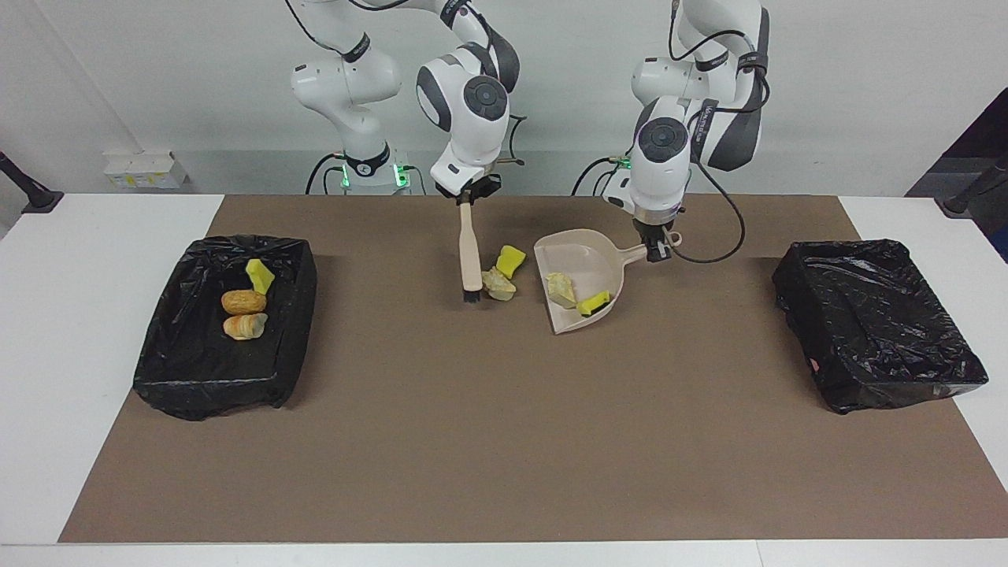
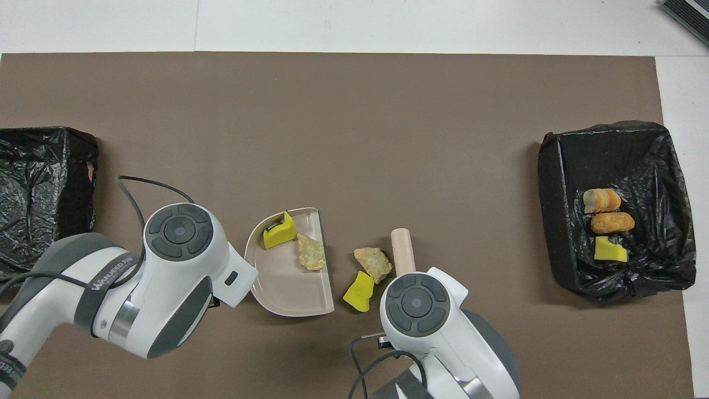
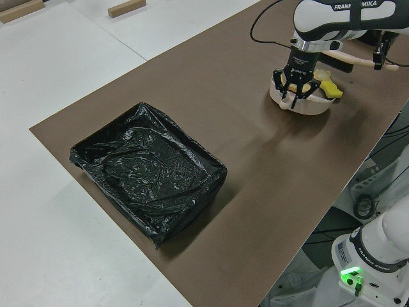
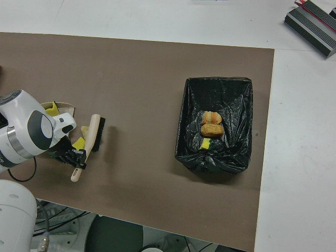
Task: Sweep and dump trash in bin
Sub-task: 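Sweep the remaining sponge and bread into the dustpan with the brush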
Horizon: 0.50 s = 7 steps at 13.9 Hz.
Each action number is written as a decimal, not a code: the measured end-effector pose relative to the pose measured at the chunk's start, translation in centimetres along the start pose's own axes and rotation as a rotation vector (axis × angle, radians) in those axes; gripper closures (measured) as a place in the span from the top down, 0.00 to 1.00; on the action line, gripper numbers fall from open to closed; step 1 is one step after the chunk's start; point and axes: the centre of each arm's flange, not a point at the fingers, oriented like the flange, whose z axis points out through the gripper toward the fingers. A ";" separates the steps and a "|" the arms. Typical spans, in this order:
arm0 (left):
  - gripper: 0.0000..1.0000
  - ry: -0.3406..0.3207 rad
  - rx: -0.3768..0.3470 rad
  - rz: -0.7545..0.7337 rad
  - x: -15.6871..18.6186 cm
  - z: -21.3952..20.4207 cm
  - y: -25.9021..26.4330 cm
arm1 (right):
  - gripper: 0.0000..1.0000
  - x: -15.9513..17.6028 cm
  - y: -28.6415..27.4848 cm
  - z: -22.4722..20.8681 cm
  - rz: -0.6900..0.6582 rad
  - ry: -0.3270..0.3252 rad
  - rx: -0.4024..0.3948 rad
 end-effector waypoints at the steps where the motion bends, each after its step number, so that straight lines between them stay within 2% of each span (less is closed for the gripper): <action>1: 0.31 -0.002 0.002 -0.011 0.3 0.2 0.4 | 0.26 0.0 0.2 1.0 0.004 -0.002 -0.002; 5: 0.31 0.002 0.010 -0.030 0.5 0.3 0.8 | 0.26 -0.1 -0.1 3.5 0.000 0.029 0.015; 7: 0.31 0.004 0.012 -0.030 0.5 0.3 0.8 | 0.26 -0.6 -1.7 3.8 -0.012 0.046 0.065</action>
